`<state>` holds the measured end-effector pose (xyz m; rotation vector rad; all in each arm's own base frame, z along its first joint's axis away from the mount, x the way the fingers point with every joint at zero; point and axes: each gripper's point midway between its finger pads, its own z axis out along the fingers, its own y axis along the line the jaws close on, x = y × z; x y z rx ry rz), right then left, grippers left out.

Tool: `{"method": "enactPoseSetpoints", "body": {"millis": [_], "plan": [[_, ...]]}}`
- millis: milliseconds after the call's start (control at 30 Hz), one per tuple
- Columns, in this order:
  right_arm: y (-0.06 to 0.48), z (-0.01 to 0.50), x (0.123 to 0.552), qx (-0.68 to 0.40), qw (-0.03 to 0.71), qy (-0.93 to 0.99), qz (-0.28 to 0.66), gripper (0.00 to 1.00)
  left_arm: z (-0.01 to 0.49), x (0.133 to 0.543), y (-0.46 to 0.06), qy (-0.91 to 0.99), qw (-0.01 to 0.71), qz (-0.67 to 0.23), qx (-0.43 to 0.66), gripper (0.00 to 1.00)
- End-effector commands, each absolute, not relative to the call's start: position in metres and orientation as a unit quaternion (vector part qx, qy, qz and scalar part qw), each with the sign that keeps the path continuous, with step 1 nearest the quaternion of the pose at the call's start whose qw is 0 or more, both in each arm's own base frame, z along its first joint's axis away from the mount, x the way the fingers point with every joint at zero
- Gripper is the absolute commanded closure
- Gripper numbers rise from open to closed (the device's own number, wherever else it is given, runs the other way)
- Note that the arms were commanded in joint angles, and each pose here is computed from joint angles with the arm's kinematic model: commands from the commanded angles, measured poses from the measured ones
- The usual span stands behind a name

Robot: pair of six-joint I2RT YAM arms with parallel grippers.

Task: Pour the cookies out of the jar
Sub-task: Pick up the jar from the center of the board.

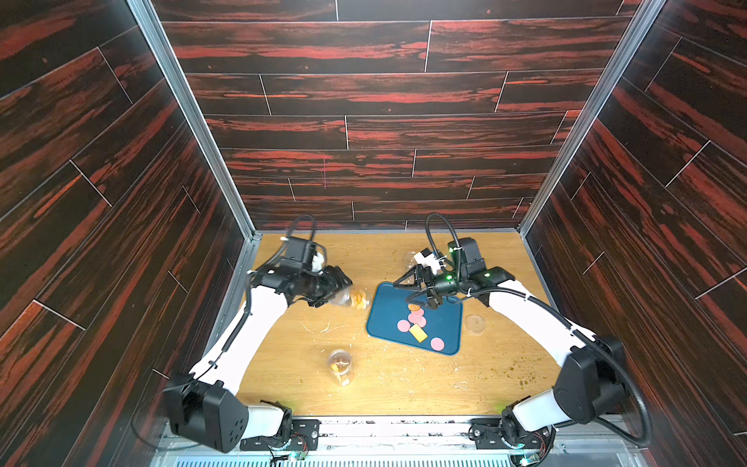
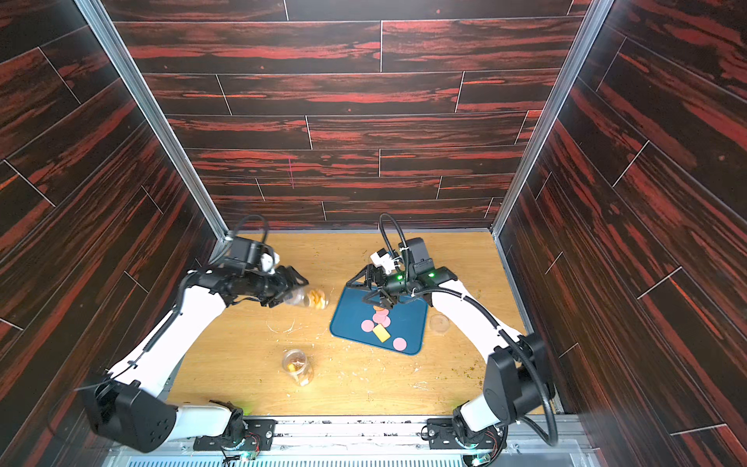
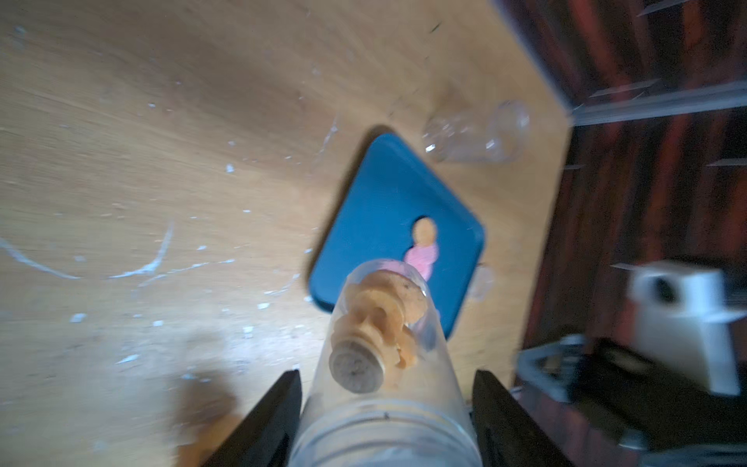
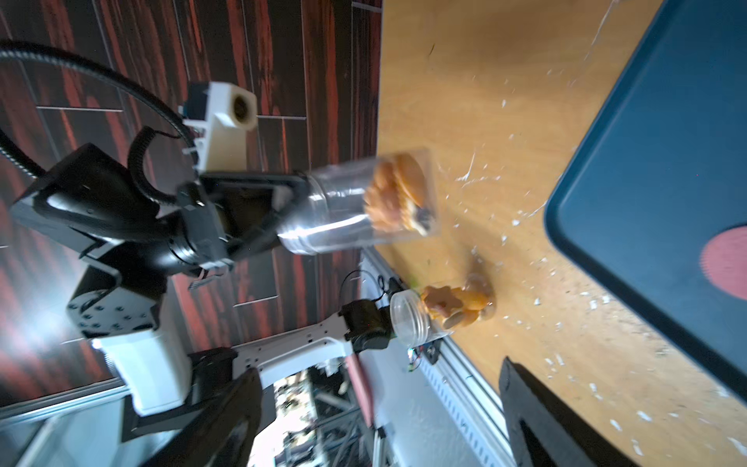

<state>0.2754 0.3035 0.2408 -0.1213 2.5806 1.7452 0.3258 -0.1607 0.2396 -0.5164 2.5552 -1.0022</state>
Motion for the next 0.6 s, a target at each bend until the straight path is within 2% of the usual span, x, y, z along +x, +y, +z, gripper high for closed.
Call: {"method": "enactPoseSetpoints", "body": {"millis": [0,400,567], "plan": [[0.313,0.247,0.275,-0.048,-0.015,0.802,0.595,0.05,0.279,0.333,-0.177,0.860,0.185,-0.438,-0.184,0.39],[0.326,0.289,0.280,-0.073,-0.019,0.734,0.674,0.05,0.336,0.346,-0.204,0.778,0.174,-0.575,-0.185,0.39],[0.329,0.301,0.285,-0.079,-0.015,0.722,0.687,0.05,0.343,0.343,-0.206,0.769,0.173,-0.589,-0.178,0.39]]}}
